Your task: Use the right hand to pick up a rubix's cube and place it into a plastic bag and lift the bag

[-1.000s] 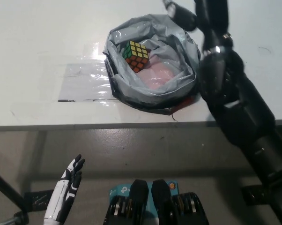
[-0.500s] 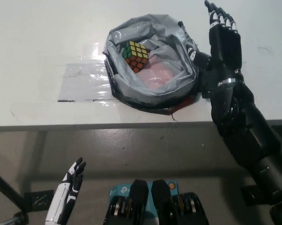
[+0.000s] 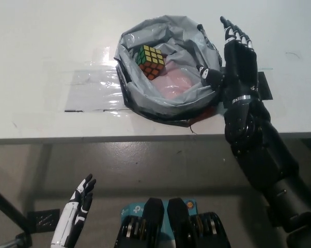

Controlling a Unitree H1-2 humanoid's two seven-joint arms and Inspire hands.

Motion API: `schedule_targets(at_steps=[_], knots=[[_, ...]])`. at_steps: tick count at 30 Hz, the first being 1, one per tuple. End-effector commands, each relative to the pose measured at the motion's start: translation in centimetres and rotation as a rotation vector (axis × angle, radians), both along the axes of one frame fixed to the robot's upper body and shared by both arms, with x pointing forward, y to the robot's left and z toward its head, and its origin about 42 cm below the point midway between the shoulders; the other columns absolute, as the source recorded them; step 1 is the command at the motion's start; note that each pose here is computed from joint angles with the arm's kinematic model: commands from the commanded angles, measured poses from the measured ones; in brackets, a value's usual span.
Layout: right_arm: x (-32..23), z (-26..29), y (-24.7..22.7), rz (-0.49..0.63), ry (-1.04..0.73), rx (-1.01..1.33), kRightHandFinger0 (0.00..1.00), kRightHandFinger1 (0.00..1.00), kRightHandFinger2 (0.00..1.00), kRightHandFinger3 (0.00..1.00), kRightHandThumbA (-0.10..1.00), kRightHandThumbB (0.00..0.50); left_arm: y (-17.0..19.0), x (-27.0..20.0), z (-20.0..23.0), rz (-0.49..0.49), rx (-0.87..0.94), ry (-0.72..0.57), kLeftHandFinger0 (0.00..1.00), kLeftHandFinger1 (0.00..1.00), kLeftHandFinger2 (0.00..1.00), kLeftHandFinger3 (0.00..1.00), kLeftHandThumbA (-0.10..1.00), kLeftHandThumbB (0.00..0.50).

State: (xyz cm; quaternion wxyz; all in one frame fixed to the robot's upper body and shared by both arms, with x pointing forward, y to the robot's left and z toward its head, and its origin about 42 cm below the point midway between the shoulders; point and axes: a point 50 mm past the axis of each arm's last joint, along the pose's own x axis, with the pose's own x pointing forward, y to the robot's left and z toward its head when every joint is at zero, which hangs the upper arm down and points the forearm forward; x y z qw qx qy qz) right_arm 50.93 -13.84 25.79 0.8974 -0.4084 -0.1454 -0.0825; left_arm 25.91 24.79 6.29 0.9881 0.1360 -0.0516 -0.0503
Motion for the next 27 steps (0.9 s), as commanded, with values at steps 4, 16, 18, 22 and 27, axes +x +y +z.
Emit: schedule_targets(at_steps=[4,16,18,22,27], knots=[[0.2,4.1,0.9,0.048,-0.057,0.054,1.00,1.00,1.00,1.00,0.89,0.411,0.1,0.1,0.8,-0.013,0.015,-0.044,1.00,1.00,0.99,1.00,1.00,0.202],[1.0,2.8,0.6,0.022,-0.003,0.044,1.00,1.00,1.00,1.00,0.77,0.406,0.2,0.2,1.0,-0.010,0.023,-0.057,1.00,1.00,0.99,1.00,1.00,0.165],[1.1,2.1,0.4,0.013,0.021,0.041,1.00,1.00,1.00,1.00,0.79,0.413,0.2,0.1,0.9,-0.009,0.020,-0.055,1.00,1.00,0.98,1.00,1.00,0.170],[1.8,-0.1,-0.7,-0.020,0.100,0.041,1.00,1.00,1.00,1.00,0.76,0.415,0.1,0.0,1.0,-0.016,0.026,-0.050,1.00,1.00,0.99,1.00,1.00,0.146],[2.9,-1.3,-1.0,-0.037,0.160,0.046,1.00,1.00,1.00,1.00,0.73,0.421,0.2,0.6,1.3,-0.010,0.021,-0.068,1.00,1.00,0.96,1.00,1.00,0.162]])
